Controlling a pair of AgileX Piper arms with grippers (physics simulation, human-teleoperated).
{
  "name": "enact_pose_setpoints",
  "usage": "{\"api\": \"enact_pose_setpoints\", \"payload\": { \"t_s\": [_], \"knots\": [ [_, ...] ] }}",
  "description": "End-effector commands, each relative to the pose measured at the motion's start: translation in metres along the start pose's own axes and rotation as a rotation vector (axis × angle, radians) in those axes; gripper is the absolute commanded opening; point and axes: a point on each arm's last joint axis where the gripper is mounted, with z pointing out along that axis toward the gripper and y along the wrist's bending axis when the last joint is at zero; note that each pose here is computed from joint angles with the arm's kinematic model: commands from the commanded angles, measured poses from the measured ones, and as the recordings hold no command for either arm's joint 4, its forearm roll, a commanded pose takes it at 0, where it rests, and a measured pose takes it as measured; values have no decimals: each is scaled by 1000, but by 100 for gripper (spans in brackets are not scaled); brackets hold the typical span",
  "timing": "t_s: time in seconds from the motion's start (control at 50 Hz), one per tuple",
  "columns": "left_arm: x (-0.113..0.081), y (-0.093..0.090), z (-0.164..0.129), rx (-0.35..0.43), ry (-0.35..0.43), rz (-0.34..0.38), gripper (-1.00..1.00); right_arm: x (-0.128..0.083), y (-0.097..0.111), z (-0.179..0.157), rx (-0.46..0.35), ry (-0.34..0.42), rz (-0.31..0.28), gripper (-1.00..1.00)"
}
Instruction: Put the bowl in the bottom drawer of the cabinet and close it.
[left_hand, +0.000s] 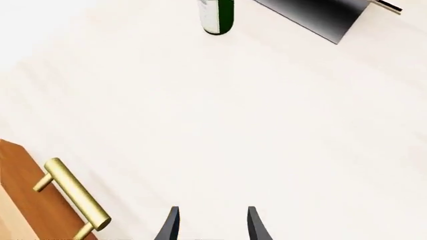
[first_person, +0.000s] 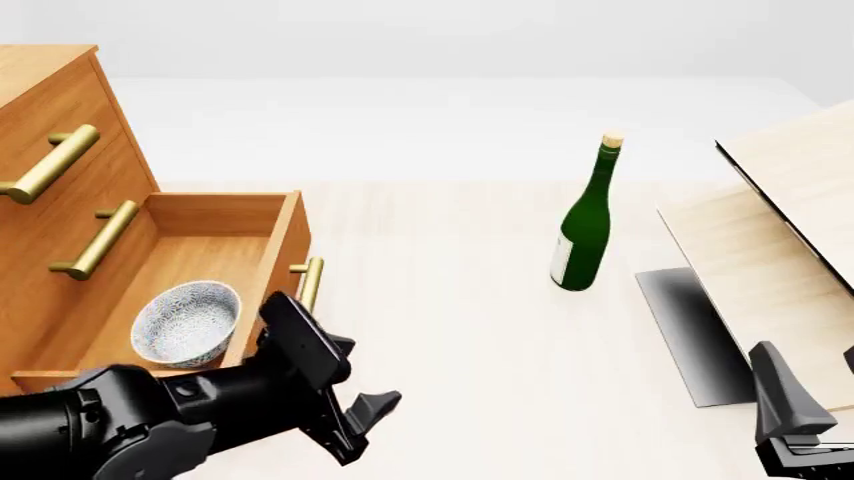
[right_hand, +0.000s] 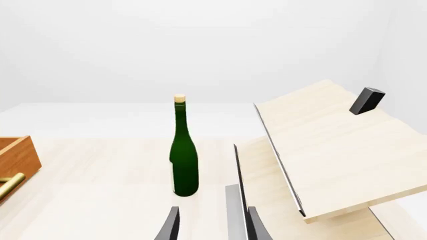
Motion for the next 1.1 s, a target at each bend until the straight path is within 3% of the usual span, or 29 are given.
{"api": "enact_pose_setpoints", "payload": {
  "t_s": [0.02,0.36,0.62,1.1],
  "knots": [
    [17,4,25,-13,77,-67,100,0,0,0,0,0,0,100],
    [30,14,40,-51,147,-196,100,0,0,0,0,0,0,100],
    [38,23,40,-83,170,-255,100,0,0,0,0,0,0,100],
    [54,52,48,-180,215,-405,100,0,0,0,0,0,0,100]
  ]
}}
